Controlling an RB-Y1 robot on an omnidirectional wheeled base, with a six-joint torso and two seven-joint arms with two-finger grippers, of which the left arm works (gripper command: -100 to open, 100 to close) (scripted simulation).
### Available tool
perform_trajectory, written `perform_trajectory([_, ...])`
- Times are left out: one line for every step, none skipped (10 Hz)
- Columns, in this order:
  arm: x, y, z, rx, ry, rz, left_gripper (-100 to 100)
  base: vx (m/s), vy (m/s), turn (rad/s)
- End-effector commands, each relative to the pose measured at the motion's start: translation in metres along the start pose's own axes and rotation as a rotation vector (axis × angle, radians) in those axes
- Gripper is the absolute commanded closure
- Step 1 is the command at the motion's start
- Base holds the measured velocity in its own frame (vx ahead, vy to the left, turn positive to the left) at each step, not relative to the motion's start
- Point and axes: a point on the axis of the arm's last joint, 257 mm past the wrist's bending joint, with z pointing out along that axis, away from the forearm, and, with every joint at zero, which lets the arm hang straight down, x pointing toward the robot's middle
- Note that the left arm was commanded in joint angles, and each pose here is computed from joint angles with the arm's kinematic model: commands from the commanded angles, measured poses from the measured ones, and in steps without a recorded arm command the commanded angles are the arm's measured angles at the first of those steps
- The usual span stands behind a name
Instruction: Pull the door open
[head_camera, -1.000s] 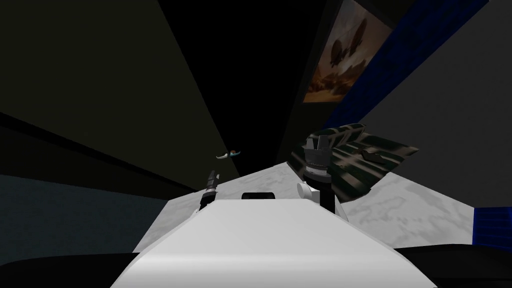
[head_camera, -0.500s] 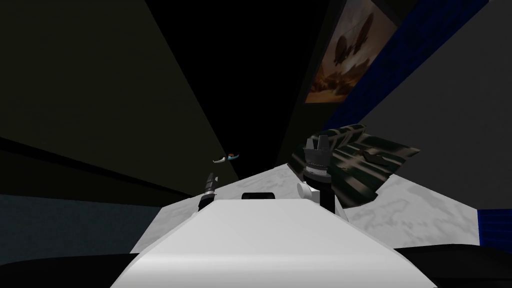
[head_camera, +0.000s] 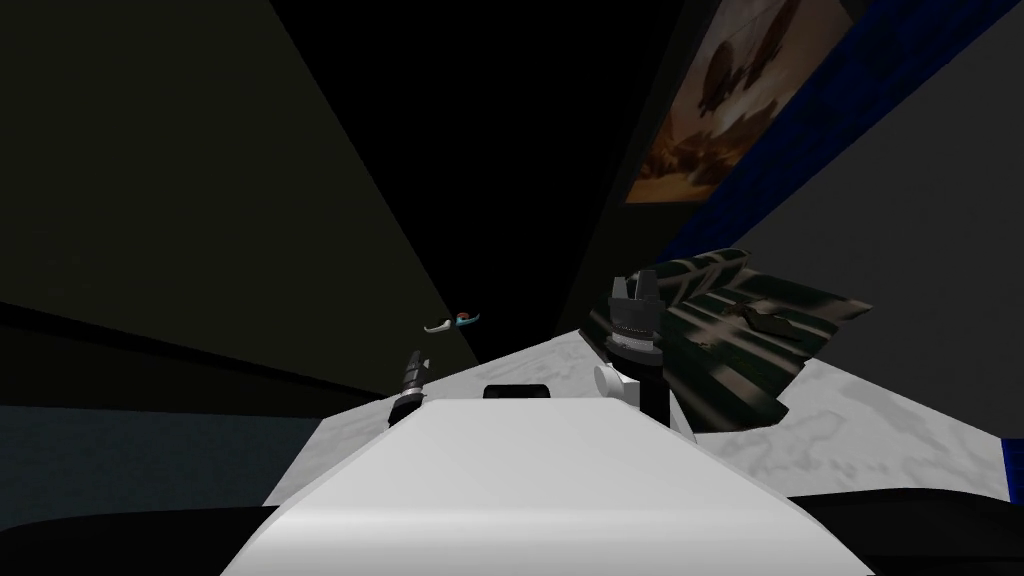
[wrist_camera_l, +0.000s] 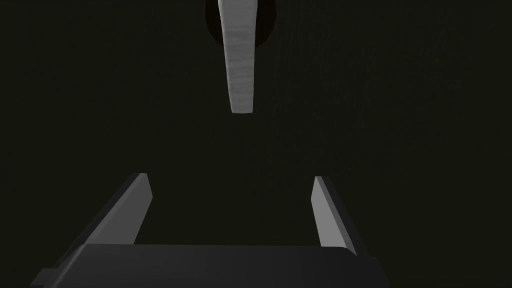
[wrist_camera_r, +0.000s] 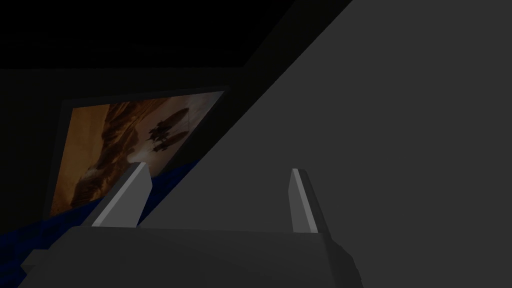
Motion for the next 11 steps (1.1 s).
perform_trajectory([-0.027, 0.006, -0.0090, -0.022, -0.046, 0.022, -100, 0.107, 0.087, 0.127])
perform_trajectory([-0.027, 0.006, -0.0090, -0.022, -0.046, 0.022, -100, 0.097, 0.078, 0.038])
perform_trajectory([-0.039, 0.009, -0.0115, -0.035, -0.071, 0.034, -100, 0.132, 0.107, 0.048])
perform_trajectory([-0.039, 0.010, -0.0100, -0.035, -0.073, 0.033, -100, 0.168, 0.137, 0.024])
perform_trajectory([-0.029, 0.009, -0.0043, -0.029, -0.063, 0.026, -100, 0.146, 0.137, -0.055])
perform_trajectory([-0.014, 0.007, 0.0027, -0.018, -0.044, 0.015, -100, 0.159, 0.128, -0.111])
perform_trajectory([0.000, 0.005, 0.0089, -0.008, -0.025, 0.005, -100, 0.175, 0.084, -0.128])
perform_trajectory([0.025, 0.000, 0.0189, 0.012, 0.009, -0.013, -100, 0.188, -0.044, -0.218])
perform_trajectory([0.032, -0.002, 0.0216, 0.018, 0.019, -0.018, -100, 0.179, -0.097, -0.128])
perform_trajectory([0.026, -0.001, 0.0201, 0.012, 0.009, -0.013, -100, 0.078, -0.040, -0.011])
perform_trajectory([0.026, -0.001, 0.0201, 0.012, 0.009, -0.013, 100, -0.008, 0.003, 0.012])
